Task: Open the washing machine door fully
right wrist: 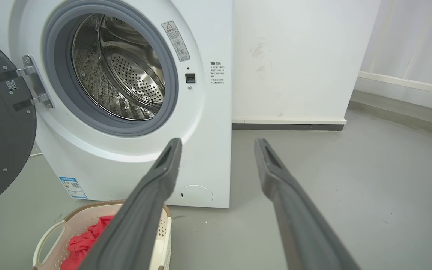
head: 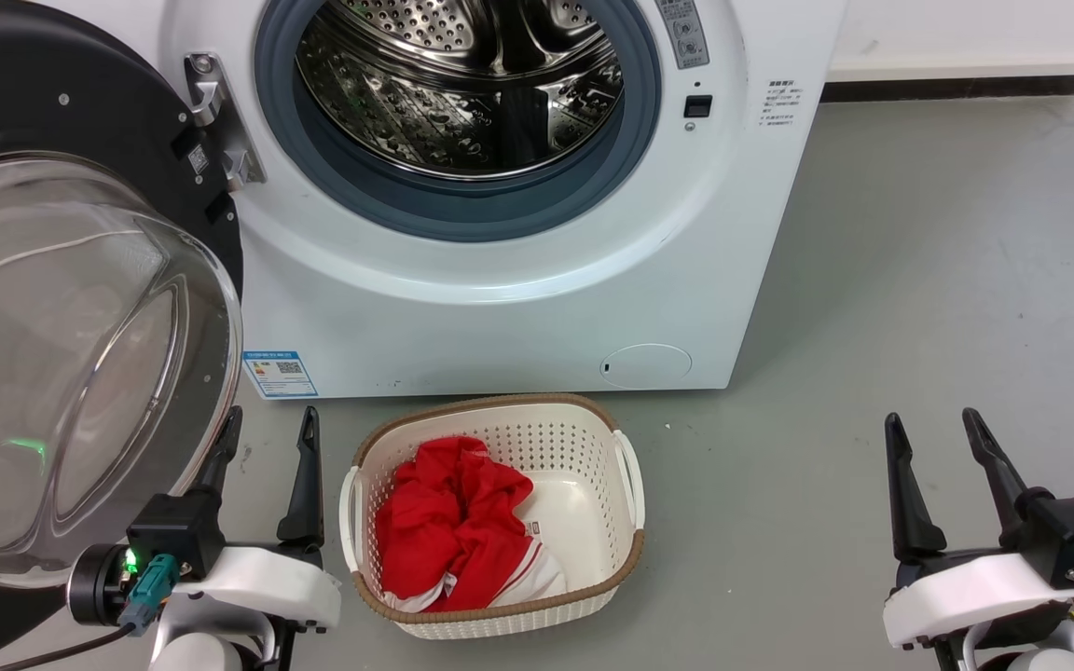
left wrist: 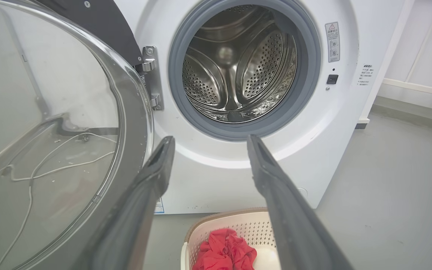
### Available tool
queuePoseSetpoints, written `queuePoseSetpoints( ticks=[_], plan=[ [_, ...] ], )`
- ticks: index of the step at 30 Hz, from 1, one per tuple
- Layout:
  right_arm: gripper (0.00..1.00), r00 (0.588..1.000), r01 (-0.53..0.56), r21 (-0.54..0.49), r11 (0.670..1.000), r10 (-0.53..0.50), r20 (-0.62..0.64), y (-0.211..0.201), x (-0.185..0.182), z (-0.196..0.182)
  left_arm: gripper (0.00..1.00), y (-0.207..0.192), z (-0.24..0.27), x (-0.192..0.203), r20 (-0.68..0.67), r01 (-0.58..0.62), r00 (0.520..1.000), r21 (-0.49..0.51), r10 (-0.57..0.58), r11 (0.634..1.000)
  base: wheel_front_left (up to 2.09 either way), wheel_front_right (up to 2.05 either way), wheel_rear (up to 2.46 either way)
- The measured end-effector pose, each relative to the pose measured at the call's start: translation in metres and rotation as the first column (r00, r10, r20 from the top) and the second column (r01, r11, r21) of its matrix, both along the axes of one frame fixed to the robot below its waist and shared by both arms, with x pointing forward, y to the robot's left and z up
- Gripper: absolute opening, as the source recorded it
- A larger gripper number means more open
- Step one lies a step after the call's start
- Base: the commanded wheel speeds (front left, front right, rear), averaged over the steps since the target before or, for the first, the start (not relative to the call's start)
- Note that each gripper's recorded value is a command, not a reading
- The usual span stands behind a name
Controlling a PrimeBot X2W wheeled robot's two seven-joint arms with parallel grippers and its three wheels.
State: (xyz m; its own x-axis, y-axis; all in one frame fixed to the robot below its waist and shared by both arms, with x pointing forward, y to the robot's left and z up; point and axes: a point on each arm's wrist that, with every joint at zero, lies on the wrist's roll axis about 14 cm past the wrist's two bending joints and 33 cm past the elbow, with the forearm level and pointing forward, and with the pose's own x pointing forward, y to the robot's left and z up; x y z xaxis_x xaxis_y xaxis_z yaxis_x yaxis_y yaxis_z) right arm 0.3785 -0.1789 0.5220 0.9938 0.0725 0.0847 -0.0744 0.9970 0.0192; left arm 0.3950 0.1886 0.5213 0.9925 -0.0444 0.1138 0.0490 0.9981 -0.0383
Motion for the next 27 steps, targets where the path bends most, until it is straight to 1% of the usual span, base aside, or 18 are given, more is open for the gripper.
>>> queuePoseSetpoints(
  ticks=[22, 23, 27],
  plan=[
    [1.0, 1.0, 0.005, 0.003, 1.0, -0.005, -0.016, -0.002, 0.004, -0.007, 1.0, 0.003, -0.001, 0.003, 0.001, -0.015, 1.0, 0.012, 0.015, 1.0, 0.0, 0.0, 0.0],
    [0.0, 1.0, 0.005, 0.003, 1.0, -0.005, -0.016, -0.002, 0.004, -0.007, 0.0, 0.003, -0.001, 0.003, 0.002, -0.014, 1.0, 0.013, 0.014, 1.0, 0.0, 0.0, 0.0],
    [0.0, 0.997, 0.006, 0.007, 1.0, -0.006, -0.078, -0.002, -0.003, -0.027, 0.0, 0.002, -0.022, -0.005, -0.066, -0.02, 0.998, -0.001, 0.02, 1.0, 0.0, 0.0, 0.0]
  ],
)
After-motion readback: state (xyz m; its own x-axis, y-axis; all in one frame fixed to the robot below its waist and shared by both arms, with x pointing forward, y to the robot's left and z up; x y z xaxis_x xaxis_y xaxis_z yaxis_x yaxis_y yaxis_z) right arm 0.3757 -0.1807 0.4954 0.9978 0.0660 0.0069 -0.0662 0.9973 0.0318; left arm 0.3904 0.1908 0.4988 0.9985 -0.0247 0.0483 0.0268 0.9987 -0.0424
